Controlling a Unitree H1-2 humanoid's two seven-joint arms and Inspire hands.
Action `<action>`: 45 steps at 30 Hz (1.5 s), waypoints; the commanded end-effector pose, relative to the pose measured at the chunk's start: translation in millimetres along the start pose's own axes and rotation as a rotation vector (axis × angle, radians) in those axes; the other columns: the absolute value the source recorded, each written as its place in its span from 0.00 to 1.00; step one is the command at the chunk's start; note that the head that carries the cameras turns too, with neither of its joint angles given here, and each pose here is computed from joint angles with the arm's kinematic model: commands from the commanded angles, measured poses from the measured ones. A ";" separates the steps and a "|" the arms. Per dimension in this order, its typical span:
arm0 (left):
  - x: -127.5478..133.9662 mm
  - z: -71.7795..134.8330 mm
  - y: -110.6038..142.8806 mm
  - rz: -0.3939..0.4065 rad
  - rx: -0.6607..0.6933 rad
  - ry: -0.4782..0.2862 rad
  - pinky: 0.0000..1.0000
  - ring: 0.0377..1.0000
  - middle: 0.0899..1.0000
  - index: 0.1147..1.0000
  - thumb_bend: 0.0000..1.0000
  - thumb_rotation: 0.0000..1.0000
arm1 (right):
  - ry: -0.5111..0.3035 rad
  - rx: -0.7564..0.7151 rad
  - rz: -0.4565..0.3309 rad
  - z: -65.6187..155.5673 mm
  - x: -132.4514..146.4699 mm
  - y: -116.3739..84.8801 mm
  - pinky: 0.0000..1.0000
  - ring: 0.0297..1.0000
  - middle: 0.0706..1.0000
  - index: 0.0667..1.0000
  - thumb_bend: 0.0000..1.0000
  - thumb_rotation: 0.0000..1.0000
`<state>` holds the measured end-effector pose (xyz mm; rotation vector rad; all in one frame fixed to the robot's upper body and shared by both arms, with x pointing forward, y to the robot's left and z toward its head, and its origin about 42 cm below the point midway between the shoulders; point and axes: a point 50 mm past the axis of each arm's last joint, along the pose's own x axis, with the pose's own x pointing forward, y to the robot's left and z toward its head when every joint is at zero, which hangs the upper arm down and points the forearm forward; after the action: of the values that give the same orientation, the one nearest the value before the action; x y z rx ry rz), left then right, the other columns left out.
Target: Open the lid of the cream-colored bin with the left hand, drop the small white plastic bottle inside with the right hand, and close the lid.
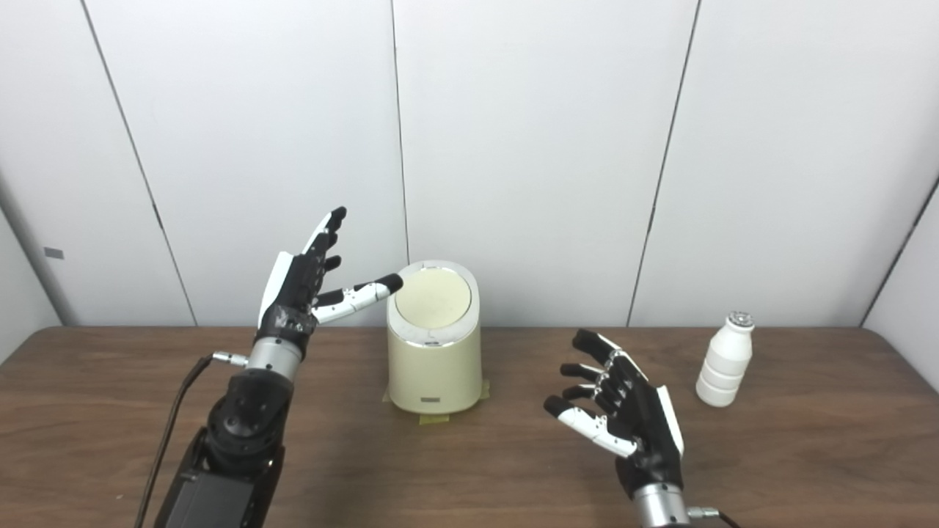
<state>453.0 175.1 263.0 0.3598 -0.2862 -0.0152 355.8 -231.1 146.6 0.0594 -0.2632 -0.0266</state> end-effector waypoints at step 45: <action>38.9 14.3 -43.4 -0.005 0.538 -0.059 0.84 1.00 1.00 1.00 0.80 0.01 | -0.132 0.043 -0.001 25.6 16.0 15.0 0.48 0.62 0.76 0.72 0.78 0.20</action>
<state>479.8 131.4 241.2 0.8508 -0.2579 -0.0014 355.1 -222.1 148.8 0.0923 -0.2825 -0.0389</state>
